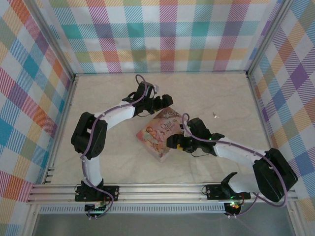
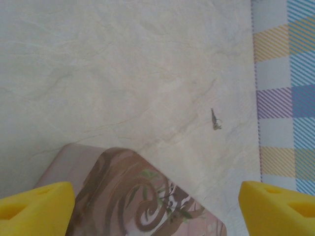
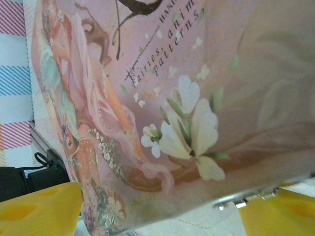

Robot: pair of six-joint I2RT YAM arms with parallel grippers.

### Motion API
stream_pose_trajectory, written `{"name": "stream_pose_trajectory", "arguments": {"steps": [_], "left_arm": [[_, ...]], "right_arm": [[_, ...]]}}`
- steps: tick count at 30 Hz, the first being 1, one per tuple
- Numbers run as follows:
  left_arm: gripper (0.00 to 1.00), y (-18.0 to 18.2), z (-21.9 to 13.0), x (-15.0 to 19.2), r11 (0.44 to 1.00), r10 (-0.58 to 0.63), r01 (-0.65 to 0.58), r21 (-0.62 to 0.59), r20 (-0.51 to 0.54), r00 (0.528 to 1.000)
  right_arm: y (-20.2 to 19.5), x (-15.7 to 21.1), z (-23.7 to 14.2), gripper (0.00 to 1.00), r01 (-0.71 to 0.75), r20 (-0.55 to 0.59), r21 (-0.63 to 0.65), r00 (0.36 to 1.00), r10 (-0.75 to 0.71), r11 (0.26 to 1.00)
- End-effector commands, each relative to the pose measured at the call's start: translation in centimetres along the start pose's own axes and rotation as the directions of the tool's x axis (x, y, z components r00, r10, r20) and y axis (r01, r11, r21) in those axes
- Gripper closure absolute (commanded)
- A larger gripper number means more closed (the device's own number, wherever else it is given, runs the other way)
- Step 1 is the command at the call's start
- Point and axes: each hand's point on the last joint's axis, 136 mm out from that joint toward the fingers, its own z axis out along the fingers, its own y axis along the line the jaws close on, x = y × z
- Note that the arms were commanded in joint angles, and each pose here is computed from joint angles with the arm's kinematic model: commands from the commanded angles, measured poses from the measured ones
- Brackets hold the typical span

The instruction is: Unlock the padlock with the key

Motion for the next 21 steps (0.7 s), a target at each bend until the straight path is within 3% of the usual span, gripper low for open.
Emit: {"name": "stream_pose_trajectory", "arguments": {"steps": [1,7,15,21], "left_arm": [[0.09,-0.7,-4.9,-1.0,0.994,0.077,-0.073,-0.077,0.052,0.996],[0.06,1.3,-9.8,2.6,0.981,0.06,-0.058,-0.184,0.002,0.998],[0.03,4.1,-14.5,10.1,0.978,-0.014,0.002,-0.21,-0.054,0.998],[0.01,4.6,-15.0,14.3,0.985,-0.096,0.084,-0.154,-0.075,0.993]], "right_arm": [[1.5,-1.1,-2.4,0.13,0.076,0.061,0.026,0.995,-0.077,0.997],[1.7,-2.9,-5.8,0.0,0.128,0.126,0.123,0.982,-0.144,0.984],[0.5,-9.1,-8.2,0.0,0.111,0.184,0.185,0.972,-0.145,0.976],[-1.5,-14.0,-8.1,0.0,0.084,0.204,0.222,0.97,-0.131,0.971]]}}
